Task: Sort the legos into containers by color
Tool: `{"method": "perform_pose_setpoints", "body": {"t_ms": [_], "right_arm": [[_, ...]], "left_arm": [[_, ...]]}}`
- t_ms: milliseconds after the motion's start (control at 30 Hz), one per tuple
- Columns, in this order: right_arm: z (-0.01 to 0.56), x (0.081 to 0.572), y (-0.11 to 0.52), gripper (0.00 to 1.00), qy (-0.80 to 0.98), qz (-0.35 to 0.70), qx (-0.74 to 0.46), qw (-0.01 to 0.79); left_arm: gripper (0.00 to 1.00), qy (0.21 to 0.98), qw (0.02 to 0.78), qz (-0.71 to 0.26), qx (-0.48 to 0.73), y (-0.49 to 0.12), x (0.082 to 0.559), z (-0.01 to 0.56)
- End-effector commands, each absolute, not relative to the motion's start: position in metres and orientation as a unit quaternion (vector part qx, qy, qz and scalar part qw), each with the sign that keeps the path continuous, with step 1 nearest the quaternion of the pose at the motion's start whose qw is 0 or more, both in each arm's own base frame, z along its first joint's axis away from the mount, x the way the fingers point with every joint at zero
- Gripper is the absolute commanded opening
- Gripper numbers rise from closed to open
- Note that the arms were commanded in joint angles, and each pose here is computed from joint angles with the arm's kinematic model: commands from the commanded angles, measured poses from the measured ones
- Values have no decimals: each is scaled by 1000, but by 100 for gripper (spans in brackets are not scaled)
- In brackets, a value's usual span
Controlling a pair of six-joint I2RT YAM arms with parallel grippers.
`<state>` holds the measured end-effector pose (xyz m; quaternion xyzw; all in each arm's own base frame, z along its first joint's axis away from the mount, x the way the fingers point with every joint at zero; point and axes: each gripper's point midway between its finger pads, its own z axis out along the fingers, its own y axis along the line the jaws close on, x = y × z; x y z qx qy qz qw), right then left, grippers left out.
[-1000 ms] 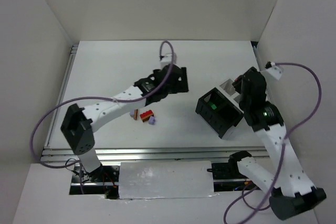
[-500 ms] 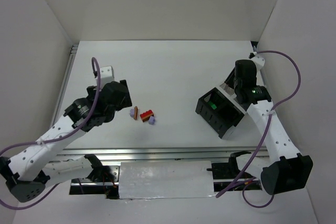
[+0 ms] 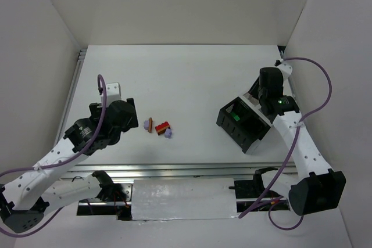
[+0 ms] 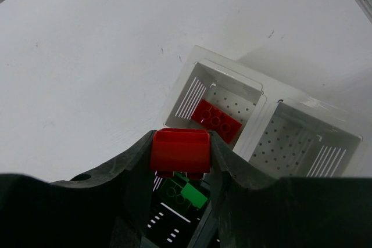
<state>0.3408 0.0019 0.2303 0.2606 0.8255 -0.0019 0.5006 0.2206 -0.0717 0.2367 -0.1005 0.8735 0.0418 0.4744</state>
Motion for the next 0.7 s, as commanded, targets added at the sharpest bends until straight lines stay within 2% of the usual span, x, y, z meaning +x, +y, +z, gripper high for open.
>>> {"method": "perform_pose_setpoints", "body": {"t_ms": [0,133,533,667], "right_arm": [[236,347,-2,0,813,-4,268,516],[230,348,-1,0,818,-3,269,508],[219,357,-4,0,818,-15,283,501],[214,361,-5,7,820,-19,286,496]], "left_arm": [[99,860,497,63,-92,-59,220,246],[100,863,490,81,-88,-55,219,222],[100,868,485,73,-78,-60,220,220],[99,867,488,68,-76,-61,220,220]]}}
